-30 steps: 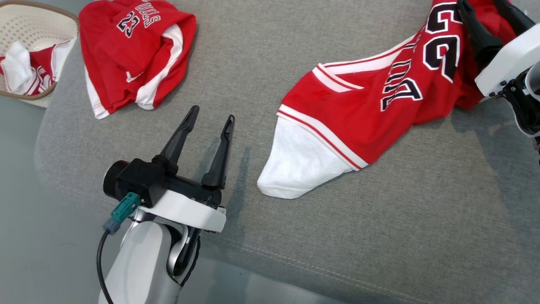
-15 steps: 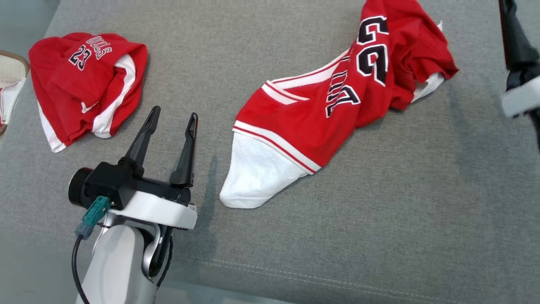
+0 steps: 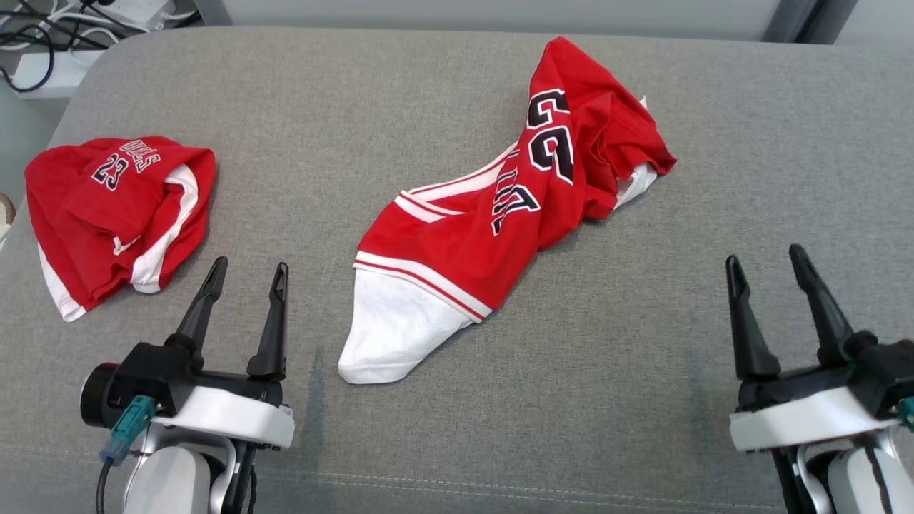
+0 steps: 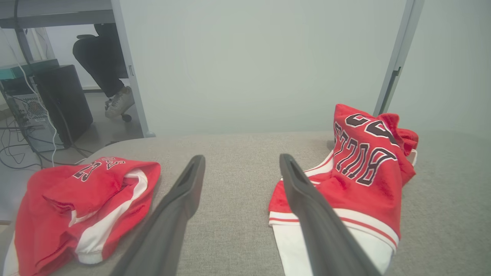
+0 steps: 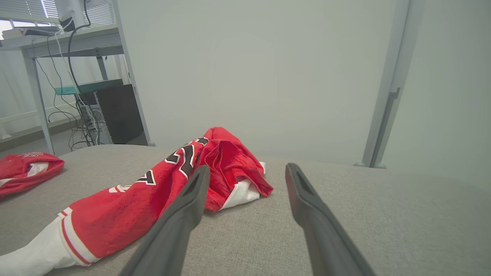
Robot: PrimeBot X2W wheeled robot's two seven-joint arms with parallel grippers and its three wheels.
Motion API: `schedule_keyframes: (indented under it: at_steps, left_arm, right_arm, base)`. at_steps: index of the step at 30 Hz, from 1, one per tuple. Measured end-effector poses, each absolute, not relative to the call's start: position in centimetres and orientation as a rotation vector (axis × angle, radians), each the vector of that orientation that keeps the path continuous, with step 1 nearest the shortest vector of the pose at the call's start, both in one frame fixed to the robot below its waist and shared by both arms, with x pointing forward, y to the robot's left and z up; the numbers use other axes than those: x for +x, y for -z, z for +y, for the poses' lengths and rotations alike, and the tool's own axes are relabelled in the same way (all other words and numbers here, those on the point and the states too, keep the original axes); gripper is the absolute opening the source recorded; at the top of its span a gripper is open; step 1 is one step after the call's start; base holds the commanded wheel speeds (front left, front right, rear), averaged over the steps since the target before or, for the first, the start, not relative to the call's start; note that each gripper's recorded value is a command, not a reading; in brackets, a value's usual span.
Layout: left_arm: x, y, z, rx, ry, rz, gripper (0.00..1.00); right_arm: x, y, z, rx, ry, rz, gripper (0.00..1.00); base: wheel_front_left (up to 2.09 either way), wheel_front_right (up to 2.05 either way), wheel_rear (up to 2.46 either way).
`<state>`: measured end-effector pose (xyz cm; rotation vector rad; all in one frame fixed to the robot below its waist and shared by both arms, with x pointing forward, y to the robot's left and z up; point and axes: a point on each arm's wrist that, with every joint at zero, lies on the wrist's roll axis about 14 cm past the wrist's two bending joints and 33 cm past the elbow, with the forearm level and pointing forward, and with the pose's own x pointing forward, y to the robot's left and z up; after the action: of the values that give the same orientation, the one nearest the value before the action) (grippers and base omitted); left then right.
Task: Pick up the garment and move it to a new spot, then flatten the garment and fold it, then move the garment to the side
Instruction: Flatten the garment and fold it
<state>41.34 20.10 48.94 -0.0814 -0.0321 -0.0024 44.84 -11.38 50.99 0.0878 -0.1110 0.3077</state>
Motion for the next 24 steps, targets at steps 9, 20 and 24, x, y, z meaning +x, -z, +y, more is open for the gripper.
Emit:
schedule_keyframes:
  at_steps: [9, 20, 24]
  left_arm:
    - [38.9, -49.4, 20.6, -0.056, -0.004, -0.038, 1.0]
    - [36.6, -49.3, 20.3, -0.054, 0.005, -0.034, 1.0]
    - [36.5, -49.4, 20.3, -0.054, 0.007, -0.036, 1.0]
  right_arm:
    - [39.4, -51.0, -12.2, 0.104, -0.249, -0.096, 1.0]
    - [36.6, -51.7, -12.4, 0.117, -0.227, -0.108, 1.0]
    - [36.5, -51.7, -12.3, 0.125, -0.227, -0.111, 1.0]
  base:
    - [0.0, 0.0, 0.0]
    - [0.0, 0.0, 0.0]
    - [0.0, 0.0, 0.0]
